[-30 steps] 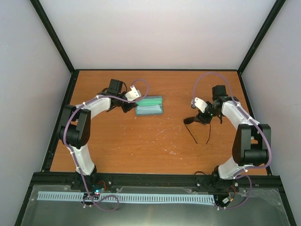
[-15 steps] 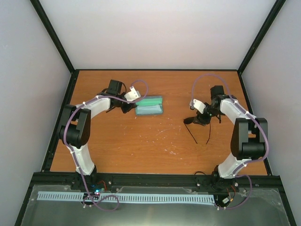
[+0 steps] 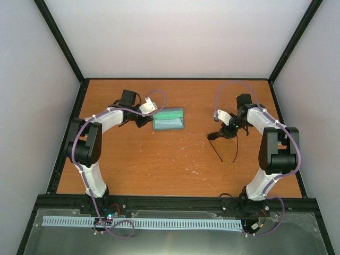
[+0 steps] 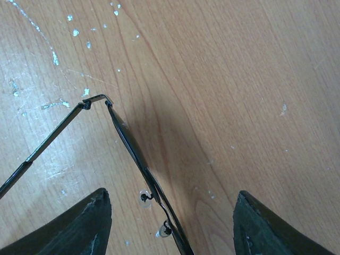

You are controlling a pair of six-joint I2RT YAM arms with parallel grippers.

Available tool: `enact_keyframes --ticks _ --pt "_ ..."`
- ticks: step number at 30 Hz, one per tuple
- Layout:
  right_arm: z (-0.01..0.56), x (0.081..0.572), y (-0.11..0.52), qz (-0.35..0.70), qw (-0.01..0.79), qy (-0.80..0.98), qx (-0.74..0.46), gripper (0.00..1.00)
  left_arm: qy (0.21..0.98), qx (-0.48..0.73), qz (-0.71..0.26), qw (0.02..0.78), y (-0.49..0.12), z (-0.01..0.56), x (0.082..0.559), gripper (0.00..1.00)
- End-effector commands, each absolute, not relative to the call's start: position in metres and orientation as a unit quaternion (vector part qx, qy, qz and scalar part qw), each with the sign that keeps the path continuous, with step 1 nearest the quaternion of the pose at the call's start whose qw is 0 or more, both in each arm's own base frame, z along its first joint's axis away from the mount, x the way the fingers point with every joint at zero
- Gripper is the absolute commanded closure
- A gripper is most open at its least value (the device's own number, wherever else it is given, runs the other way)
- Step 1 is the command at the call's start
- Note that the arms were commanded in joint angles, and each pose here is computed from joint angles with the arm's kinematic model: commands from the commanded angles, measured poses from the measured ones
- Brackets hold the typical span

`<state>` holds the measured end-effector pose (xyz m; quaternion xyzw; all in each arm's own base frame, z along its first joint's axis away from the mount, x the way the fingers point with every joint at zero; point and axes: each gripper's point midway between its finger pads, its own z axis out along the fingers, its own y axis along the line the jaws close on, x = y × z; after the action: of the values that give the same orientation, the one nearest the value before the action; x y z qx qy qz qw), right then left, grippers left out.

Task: Organize the sunglasses
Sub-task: Pick up the sunglasses from the center of the board.

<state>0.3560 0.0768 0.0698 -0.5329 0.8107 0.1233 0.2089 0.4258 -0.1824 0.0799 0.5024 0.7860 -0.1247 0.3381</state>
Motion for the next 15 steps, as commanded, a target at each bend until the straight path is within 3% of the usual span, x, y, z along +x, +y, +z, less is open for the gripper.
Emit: enact_keyframes --ticks 1,15 --pt "0.0658 0.3527 0.0739 0.125 0.2 0.809 -0.538 0.4 0.785 0.503 -0.119 0.34 -0.1755 0.0767 0.4294 0.75" --pt "0.0571 0.3518 0.0742 0.141 0.196 0.813 -0.53 0.44 0.786 0.505 -0.118 0.338 -0.1752 0.0748 0.4326 0.75"
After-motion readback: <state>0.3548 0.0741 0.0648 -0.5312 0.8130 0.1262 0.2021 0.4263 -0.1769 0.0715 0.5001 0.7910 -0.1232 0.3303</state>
